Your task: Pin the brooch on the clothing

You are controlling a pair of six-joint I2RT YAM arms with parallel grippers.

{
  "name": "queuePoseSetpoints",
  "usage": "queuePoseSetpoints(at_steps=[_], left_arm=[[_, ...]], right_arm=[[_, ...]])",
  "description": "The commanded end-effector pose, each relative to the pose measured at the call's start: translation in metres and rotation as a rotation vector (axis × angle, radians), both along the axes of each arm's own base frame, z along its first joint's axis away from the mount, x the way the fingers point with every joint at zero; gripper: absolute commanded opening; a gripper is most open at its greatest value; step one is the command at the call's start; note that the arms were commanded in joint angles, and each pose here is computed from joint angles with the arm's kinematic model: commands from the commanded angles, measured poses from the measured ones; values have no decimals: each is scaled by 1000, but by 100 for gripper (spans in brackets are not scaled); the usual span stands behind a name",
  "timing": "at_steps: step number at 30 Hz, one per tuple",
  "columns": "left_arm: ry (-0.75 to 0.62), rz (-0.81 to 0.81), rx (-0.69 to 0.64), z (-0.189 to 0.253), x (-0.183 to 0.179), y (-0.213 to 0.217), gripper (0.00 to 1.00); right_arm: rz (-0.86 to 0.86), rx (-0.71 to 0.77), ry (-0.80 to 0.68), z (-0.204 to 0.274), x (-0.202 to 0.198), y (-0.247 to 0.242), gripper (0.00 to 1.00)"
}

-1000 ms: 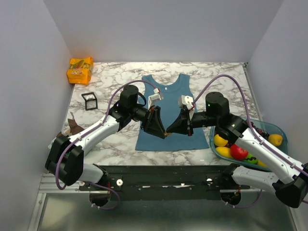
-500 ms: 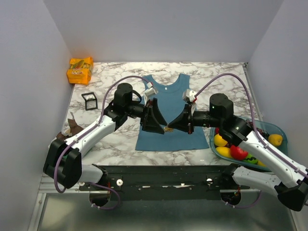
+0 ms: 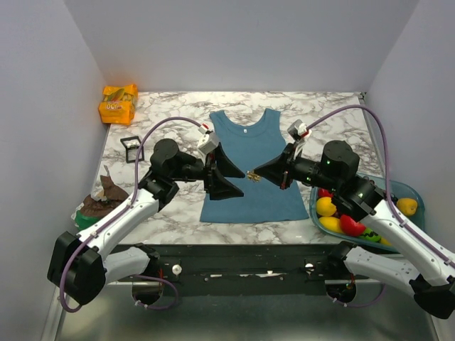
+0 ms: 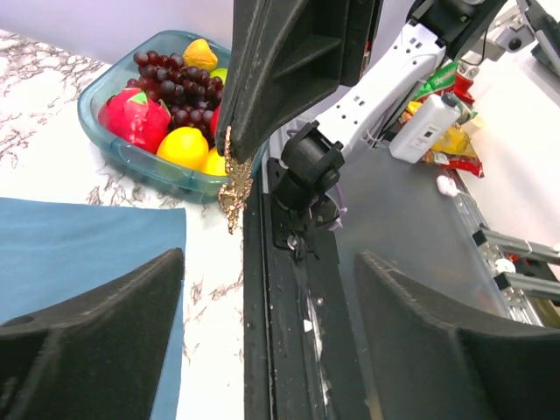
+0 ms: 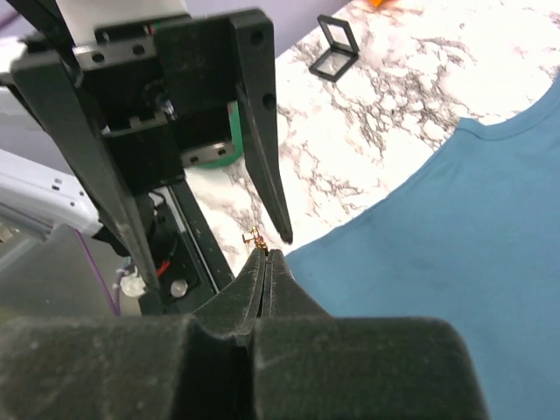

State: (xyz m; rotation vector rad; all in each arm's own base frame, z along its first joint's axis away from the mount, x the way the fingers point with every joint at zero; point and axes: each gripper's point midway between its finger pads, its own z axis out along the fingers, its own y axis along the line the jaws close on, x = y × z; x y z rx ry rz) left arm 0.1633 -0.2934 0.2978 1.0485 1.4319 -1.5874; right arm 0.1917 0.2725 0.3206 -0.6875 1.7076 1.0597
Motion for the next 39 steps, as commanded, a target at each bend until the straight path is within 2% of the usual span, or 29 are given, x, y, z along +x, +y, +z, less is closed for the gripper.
queuePoseSetpoints(at_steps=[1,10,16,21,24,25,28,31,34,38,39], left_arm=[[-43,72,-10,2,6,-8,79],[-48,113,-20,6,7,-8,56],[-44,119,-40,9,6,-8,49],[-38,115,-52,11,6,-9,37],[-43,113,-56,12,4,-8,23],[-42,113,-56,11,5,-8,14],[-45,112,-58,12,4,-8,0],[-48,112,-59,12,4,-8,0],[-30,113,-36,7,7,-10,0],[-9,104,-11,2,9,-12,0],[-8,103,-9,2,9,-12,0]], right_arm=[[0,101,-1,21,0,7,1],[57,114,14,19,-4,16,1],[74,112,31,13,-5,19,1],[83,112,32,12,-5,21,1],[80,109,33,11,-4,21,1],[73,108,34,10,-3,20,1],[52,108,41,8,-1,19,1],[28,108,61,3,2,17,1],[17,117,89,-2,1,16,11],[75,147,57,0,-11,17,39],[84,155,48,0,-13,17,42]])
